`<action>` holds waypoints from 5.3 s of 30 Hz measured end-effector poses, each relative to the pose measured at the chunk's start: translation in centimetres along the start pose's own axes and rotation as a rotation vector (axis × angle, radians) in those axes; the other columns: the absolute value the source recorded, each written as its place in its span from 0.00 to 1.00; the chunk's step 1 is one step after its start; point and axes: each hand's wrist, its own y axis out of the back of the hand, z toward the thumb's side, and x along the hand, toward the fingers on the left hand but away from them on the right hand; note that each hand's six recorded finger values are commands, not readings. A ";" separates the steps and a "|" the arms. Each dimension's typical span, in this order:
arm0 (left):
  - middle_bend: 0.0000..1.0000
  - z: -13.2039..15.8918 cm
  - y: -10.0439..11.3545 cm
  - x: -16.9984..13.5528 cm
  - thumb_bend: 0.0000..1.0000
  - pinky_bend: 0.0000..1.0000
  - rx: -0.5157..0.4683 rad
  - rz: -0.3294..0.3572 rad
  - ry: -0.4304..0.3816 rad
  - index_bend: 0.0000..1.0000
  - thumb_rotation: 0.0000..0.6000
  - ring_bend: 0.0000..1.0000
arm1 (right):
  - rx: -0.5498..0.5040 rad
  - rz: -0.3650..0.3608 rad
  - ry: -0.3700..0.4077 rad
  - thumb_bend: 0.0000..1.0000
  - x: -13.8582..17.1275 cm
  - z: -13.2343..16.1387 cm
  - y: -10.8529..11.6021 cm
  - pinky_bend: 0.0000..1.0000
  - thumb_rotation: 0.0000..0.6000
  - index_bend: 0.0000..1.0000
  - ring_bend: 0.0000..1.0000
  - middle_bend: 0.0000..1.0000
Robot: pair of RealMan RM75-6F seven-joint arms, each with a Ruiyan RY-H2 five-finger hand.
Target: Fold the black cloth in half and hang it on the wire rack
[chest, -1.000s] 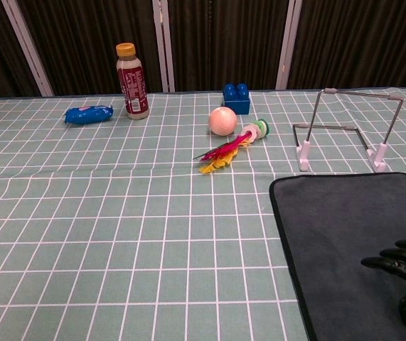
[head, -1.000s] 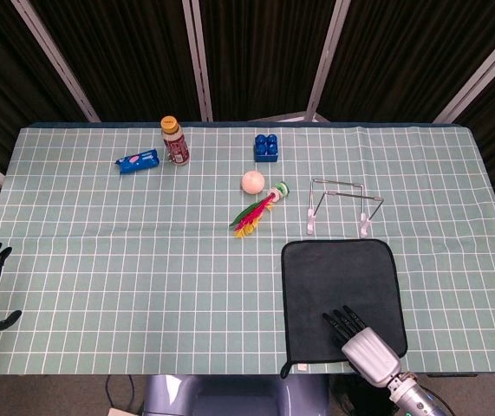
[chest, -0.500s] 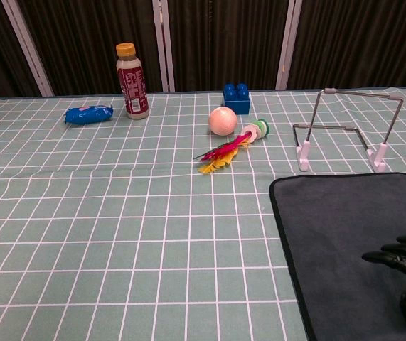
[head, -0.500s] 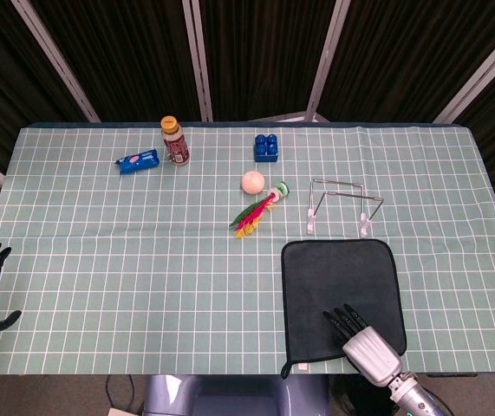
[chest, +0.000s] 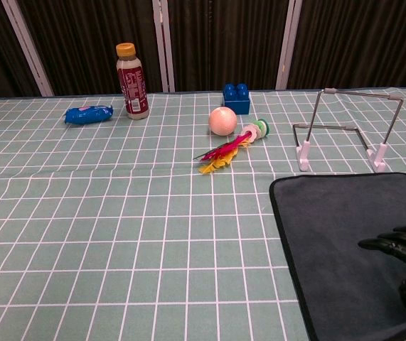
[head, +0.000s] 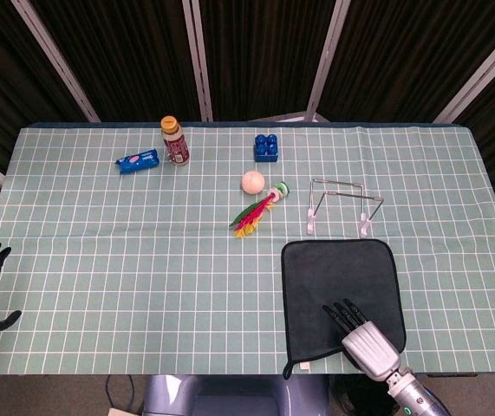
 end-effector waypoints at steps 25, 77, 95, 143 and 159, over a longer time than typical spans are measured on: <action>0.00 -0.6 -0.8 0.9 0.00 0.00 0.011 -0.031 0.034 0.00 1.00 0.00 | -0.153 0.046 -0.265 0.42 -11.1 -5.9 6.5 0.00 1.00 0.63 0.00 0.09; 0.00 -0.9 -1.7 1.8 0.00 0.00 0.029 -0.059 0.056 0.00 1.00 0.00 | 0.000 0.061 -0.409 0.41 -18.3 -9.2 7.1 0.00 1.00 0.63 0.00 0.11; 0.00 -0.8 -1.9 1.9 0.00 0.00 0.029 -0.063 0.056 0.00 1.00 0.00 | 0.064 0.017 -0.424 0.00 -18.7 -9.5 7.6 0.00 1.00 0.18 0.00 0.03; 0.00 -0.3 -1.1 1.0 0.00 0.00 0.010 -0.041 0.022 0.00 1.00 0.00 | 0.484 -0.052 -0.179 0.24 -7.0 -9.9 3.7 0.03 1.00 0.43 0.00 0.07; 0.00 0.0 -1.4 1.0 0.00 0.00 0.019 -0.047 0.019 0.00 1.00 0.00 | 0.530 -0.064 -0.184 0.36 -7.2 -11.0 3.0 0.05 1.00 0.49 0.00 0.09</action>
